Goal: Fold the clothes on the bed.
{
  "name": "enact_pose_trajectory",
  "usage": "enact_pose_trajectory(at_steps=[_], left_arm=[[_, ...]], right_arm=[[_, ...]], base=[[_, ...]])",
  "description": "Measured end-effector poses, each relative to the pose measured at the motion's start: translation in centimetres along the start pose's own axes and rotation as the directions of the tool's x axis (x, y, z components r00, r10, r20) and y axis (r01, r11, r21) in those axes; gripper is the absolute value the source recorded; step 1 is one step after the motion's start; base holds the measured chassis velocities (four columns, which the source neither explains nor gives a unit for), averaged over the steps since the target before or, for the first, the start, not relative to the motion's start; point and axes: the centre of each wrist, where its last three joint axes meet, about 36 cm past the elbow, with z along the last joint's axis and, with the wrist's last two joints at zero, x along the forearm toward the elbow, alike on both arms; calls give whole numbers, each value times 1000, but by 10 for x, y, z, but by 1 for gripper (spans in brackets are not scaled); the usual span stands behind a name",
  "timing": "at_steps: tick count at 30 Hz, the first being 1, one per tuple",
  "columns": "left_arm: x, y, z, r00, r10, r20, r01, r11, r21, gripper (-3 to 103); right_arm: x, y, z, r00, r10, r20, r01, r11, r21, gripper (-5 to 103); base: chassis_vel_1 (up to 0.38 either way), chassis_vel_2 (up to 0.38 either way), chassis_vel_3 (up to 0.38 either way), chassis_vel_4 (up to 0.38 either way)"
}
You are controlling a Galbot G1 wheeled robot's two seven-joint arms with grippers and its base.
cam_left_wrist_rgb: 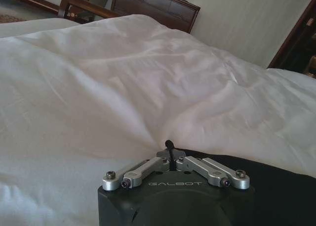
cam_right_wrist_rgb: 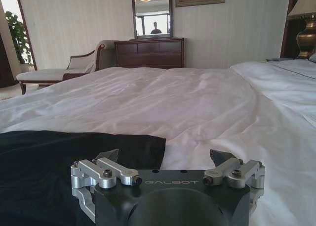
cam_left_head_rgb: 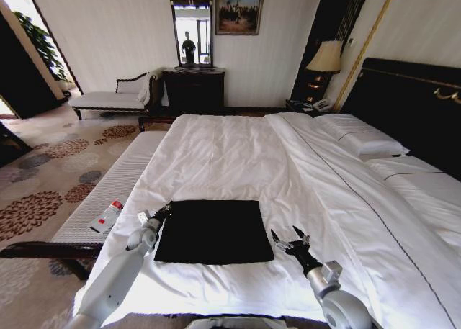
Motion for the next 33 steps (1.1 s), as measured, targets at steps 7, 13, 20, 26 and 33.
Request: enact_pose_trajectory(at_steps=[7,13,20,26,33], left_arm=[[5,-7,-7,999,6,48,-4,999,-41,1],[14,-16,-12,997,18,78,-10,995,-96,1],[20,-22,-18,996,4,87,4,995,-97,1],[21,-25,-21,994,-36,99,45,994,-95,1],[24,-30,-24,993,-41,107,52,994,-96,1]], right_arm=[[-23,-6,-29,1000,12,-26,-15,990,-138,100],[-88,-26,-55,995,-55,-87,20,934,-357,100],[-152,-36,-55,985,-133,-110,54,845,-532,100],[-202,-48,-28,979,-135,-153,20,809,-588,100],[-226,-52,1,973,-115,-202,-29,802,-597,100]], base=[[0,0,0,0],[0,0,0,0],[0,0,0,0],[0,0,0,0],[0,0,0,0]])
